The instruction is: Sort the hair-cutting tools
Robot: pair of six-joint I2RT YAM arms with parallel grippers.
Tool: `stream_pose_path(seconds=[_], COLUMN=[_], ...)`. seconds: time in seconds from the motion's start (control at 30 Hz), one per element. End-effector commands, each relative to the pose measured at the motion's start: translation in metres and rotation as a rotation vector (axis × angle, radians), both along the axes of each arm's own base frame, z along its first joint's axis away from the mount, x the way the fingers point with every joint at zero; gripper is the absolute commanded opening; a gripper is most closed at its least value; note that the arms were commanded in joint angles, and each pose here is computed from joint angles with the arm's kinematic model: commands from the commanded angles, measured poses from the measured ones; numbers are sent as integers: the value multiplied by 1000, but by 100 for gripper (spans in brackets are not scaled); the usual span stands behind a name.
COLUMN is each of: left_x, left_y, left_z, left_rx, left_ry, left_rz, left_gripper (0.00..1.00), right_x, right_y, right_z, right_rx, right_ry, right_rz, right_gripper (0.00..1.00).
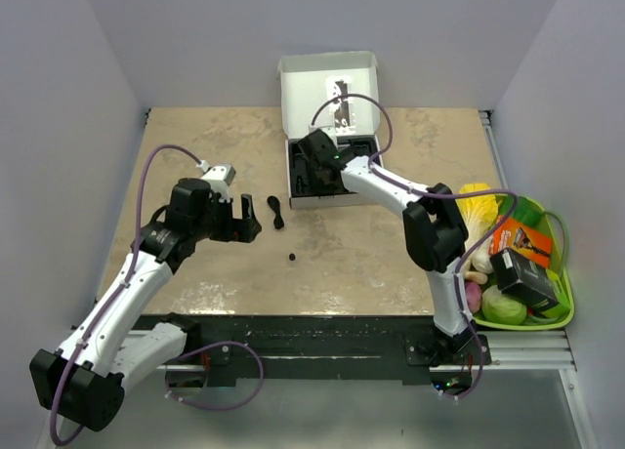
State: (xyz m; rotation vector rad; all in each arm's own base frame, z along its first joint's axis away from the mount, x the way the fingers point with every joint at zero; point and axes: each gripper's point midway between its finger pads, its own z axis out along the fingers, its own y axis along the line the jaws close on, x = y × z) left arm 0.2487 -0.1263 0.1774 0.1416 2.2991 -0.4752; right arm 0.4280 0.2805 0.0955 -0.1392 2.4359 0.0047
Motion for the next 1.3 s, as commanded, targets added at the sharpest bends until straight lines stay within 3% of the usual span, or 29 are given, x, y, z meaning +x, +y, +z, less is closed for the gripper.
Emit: stream_pose_path(seconds=[0.0, 0.37, 0.93, 1.27], left_x=[9, 11, 13, 11], left_y=[-2, -2, -2, -4], left_z=[19, 12, 13, 13], left_rx=[-7, 2, 1, -4], left_ry=[-57, -39, -38, -39], left_rz=[-6, -1, 0, -8], left_gripper=[100, 100, 100, 100], right_x=[24, 45, 40, 32], right_y=[15, 2, 11, 4], right_z=[34, 28, -7, -19], right_rx=[32, 39, 94, 64], right_ry=[-108, -115, -40, 5], right_rz=[38, 2, -34, -46], right_gripper=[35, 35, 35, 52])
